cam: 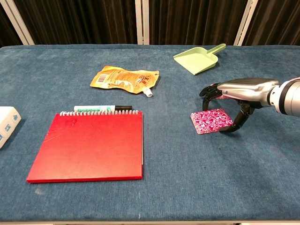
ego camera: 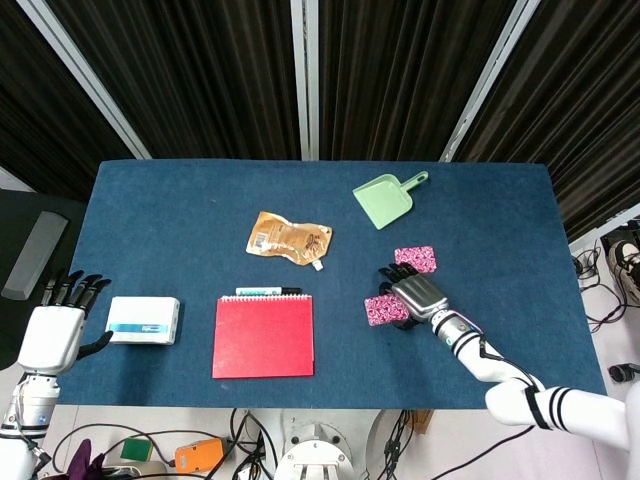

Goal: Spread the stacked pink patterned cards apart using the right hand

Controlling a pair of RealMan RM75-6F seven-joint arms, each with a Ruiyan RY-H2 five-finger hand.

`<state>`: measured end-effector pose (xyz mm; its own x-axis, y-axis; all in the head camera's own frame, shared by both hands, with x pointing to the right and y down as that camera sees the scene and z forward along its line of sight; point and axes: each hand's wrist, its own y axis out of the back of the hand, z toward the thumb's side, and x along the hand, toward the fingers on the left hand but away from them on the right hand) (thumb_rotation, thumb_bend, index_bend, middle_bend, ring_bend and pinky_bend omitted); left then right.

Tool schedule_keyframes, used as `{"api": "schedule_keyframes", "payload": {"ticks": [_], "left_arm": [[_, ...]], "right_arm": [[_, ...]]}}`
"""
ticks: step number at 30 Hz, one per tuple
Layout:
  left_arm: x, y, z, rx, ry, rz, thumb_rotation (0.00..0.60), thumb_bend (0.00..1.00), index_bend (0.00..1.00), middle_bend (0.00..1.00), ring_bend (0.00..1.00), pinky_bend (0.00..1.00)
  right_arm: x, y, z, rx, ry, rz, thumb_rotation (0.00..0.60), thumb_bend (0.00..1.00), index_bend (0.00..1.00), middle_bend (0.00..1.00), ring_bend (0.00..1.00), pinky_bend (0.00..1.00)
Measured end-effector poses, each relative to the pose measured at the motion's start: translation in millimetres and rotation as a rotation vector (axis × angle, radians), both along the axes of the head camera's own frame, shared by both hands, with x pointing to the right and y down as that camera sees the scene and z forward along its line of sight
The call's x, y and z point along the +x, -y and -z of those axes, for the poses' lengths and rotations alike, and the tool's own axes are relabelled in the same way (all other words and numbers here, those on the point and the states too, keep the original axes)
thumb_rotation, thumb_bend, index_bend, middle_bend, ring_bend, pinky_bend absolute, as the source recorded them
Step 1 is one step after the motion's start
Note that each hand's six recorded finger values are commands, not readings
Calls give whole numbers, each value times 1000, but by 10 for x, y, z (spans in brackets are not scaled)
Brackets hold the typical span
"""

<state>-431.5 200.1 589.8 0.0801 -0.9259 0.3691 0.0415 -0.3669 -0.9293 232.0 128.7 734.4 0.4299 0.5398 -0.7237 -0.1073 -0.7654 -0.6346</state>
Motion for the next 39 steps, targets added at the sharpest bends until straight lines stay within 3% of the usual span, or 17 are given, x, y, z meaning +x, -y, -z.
{"api": "schedule_keyframes", "payload": {"ticks": [17, 29, 35, 39], "left_arm": [[-14, -8, 7, 7, -3, 2, 600, 105, 196, 177, 104, 37], [8, 24, 31, 14, -6, -8, 600, 105, 196, 177, 104, 37], [48, 50, 24, 17, -14, -19, 600, 105, 196, 177, 104, 37], [63, 44, 21, 18, -19, -20, 600, 105, 196, 177, 104, 37]], "right_arm": [[4, 13, 13, 20, 7, -7, 559, 506, 554, 137, 0, 88], [203, 146, 381, 99, 50, -56, 561, 522, 567, 145, 3, 88], [607, -11, 531, 108, 14, -90, 561, 523, 568, 145, 3, 88], [909, -228, 558, 88, -21, -112, 561, 523, 568, 147, 4, 88]]}}
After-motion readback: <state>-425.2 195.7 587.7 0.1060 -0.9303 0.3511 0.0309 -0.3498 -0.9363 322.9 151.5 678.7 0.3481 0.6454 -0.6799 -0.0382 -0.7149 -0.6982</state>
